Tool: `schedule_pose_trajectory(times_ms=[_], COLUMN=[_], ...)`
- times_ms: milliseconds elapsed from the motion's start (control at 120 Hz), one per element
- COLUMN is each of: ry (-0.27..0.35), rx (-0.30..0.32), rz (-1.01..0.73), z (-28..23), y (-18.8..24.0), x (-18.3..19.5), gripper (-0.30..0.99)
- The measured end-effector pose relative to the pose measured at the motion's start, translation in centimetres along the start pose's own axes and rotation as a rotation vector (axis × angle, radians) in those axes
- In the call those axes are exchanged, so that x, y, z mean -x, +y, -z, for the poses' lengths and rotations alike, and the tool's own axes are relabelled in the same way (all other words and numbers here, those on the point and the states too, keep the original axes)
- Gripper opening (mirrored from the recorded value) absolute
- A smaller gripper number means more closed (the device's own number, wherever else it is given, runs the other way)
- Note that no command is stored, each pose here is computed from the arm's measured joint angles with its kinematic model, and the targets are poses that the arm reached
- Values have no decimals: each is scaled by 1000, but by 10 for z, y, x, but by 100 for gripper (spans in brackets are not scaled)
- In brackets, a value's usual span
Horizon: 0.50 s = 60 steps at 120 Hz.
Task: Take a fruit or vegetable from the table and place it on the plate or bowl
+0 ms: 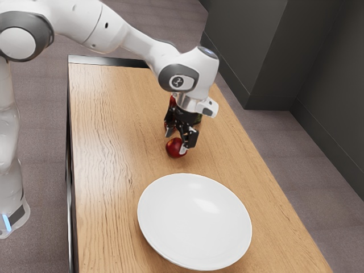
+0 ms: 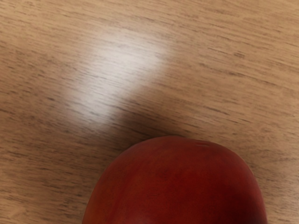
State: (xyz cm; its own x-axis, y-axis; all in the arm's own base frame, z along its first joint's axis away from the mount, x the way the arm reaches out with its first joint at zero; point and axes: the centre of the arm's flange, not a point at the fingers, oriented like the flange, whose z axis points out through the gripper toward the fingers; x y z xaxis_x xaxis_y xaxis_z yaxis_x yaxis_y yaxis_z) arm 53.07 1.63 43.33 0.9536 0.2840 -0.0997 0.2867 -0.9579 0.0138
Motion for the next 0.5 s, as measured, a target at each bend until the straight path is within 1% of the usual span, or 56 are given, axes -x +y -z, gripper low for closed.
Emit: schedule_pose_trajectory(times_ms=[150,308,408,500], ry=[-5,4,7,9], rx=[10,18,29,35], rz=[-1,-6,-6,-7], z=[-12,-17,-19,-21], y=[2,5,8,10], x=[-1,-3,-5,-5], gripper=[69,69,64,55])
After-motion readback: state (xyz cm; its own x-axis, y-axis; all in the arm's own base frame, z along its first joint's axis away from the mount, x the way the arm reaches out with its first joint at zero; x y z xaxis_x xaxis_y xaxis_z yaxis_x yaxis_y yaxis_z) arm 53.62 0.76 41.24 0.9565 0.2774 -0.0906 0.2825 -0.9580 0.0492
